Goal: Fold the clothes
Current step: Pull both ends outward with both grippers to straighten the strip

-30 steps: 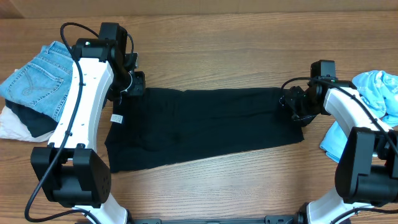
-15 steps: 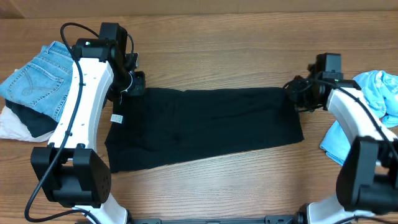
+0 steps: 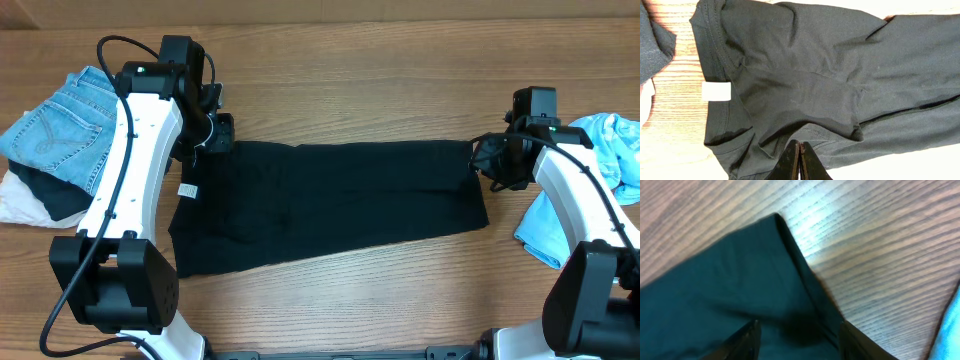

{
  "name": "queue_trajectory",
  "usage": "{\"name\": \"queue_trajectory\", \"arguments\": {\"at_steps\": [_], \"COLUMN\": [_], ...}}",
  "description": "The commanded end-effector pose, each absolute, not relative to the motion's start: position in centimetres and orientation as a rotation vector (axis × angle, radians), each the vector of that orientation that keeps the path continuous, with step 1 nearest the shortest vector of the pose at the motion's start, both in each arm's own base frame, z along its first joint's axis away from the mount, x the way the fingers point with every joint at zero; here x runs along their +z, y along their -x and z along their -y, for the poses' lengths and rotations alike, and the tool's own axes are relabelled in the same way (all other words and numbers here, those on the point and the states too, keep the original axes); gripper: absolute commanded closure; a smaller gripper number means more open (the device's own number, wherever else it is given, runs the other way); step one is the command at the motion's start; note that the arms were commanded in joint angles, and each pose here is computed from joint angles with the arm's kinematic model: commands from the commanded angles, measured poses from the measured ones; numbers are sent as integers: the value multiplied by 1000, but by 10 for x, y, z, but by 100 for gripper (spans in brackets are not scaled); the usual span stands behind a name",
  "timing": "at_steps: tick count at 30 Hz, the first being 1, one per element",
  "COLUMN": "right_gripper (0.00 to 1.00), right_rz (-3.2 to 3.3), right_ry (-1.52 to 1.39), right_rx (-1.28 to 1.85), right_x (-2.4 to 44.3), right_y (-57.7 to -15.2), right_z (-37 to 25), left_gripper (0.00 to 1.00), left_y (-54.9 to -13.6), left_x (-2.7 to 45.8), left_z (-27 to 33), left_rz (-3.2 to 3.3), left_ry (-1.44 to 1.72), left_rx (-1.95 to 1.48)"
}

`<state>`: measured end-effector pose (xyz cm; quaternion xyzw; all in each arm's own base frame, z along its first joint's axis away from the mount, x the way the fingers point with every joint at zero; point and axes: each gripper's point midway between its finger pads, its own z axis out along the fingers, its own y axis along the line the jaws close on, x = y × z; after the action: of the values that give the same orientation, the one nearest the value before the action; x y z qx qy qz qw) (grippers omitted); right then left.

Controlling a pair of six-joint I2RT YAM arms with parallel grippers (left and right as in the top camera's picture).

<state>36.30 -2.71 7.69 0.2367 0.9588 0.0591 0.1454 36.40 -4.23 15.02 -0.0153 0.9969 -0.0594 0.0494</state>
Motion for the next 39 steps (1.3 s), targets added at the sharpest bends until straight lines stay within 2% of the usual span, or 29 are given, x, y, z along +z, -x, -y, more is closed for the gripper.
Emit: {"name": "queue_trajectory", "arguments": {"at_steps": [1, 2, 7, 11, 12, 14, 16, 18, 19, 22, 24, 27, 29, 32, 35, 39], "right_gripper": [73, 84, 93, 94, 94, 93, 82, 62, 56, 48, 36, 25, 22, 19, 12, 10], "right_rz": [-2673, -2658, -2776, -2887, -2893, -2892, -2846, -2728, -2670, -2637, -2662, -2688, -2712, -2807, -2846, -2842], "right_ry": [-635, -640, -713, -770, -798, -801, -611, -513, -504, -635, -713, -702, -681, -620, -563, -527], "right_rx": [439, 449, 544, 453, 379, 461, 742, 1032, 1136, 1136, 1037, 976, 936, 718, 537, 582], "right_x": [97, 98, 44, 14, 12, 20, 40, 69, 81, 82, 73, 68, 64, 49, 39, 30], "right_y": [-386, -390, -385, -365, -361, -361, -368, -373, -373, -368, -359, -354, -355, -356, -362, -359], "right_z": [-1, -2, -14, -5, 6, 10, -4, -12, -10, 20, 46, 55, 53, 56, 63, 55], "left_gripper": [94, 94, 96, 92, 90, 81, 71, 65, 60, 49, 37, 32, 30, 29, 27, 27], "left_y": [-364, -365, -364, -361, -359, -355, -352, -350, -348, -335, -323, -315, -314, -314, -313, -311], "left_x": [158, 159, 159, 176, 184, 204, 225, 249, 261, 287, 303, 315, 316, 316, 315, 314], "left_z": [44, 44, 44, 45, 43, 40, 39, 37, 35, 19, 13, 13, 12, 12, 12, 17], "left_rz": [-3006, -3005, -3006, -2989, -2979, -2946, -2895, -2825, -2786, -2705, -2656, -2613, -2610, -2612, -2616, -2626], "left_ry": [23, 22, 72, 123, 108, 54, 5, -8, -6, 84, 172, 200, 200, 200, 200, 190], "left_rx": [-201, -201, -206, -270, -266, -260, -254, -246, -228, -126, -102, -111, -107, -107, -108, -143]}}
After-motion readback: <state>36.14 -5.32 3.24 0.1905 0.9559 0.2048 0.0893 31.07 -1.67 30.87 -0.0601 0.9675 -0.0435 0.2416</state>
